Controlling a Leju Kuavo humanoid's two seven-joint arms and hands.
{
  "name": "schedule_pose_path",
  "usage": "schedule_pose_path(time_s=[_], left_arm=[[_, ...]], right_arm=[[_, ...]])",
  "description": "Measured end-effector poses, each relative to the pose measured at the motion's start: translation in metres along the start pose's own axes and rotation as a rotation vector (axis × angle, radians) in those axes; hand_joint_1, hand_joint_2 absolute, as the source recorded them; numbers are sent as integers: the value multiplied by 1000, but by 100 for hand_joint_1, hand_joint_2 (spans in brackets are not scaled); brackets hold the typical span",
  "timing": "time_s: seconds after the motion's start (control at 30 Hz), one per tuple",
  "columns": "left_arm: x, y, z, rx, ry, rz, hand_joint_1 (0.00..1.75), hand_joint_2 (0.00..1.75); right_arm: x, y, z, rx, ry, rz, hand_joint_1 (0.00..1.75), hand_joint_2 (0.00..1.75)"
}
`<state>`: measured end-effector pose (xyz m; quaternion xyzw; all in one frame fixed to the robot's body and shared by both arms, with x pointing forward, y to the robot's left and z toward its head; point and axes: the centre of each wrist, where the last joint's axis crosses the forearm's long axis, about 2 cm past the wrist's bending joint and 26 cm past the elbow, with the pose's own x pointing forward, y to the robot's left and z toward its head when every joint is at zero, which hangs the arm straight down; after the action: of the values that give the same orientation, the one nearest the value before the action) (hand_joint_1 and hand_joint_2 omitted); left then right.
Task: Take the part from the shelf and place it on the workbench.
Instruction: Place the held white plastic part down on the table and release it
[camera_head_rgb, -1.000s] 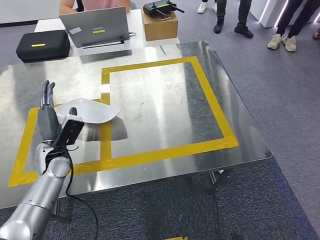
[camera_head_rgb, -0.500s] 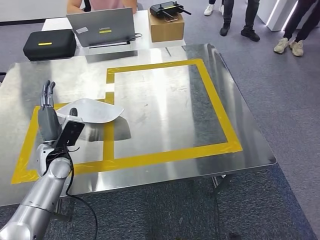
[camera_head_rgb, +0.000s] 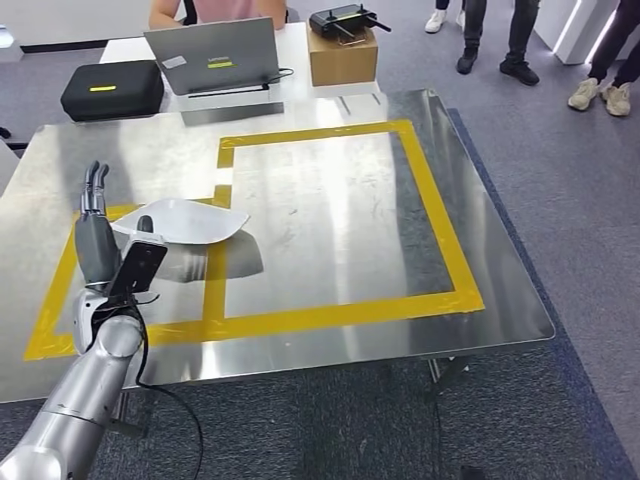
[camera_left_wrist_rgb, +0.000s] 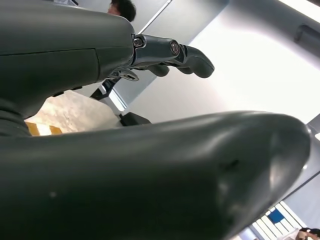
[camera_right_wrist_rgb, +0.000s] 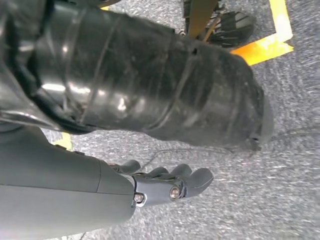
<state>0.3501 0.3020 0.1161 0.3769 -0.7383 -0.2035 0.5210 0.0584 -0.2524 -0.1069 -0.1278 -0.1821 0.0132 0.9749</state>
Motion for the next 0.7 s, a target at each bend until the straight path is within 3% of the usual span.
schedule_pose_path(time_s=[0.7], left_arm=[[2, -2, 0, -27, 9, 37, 0, 0]], right_arm=[[0, 1, 0, 17, -3, -8, 0, 0]])
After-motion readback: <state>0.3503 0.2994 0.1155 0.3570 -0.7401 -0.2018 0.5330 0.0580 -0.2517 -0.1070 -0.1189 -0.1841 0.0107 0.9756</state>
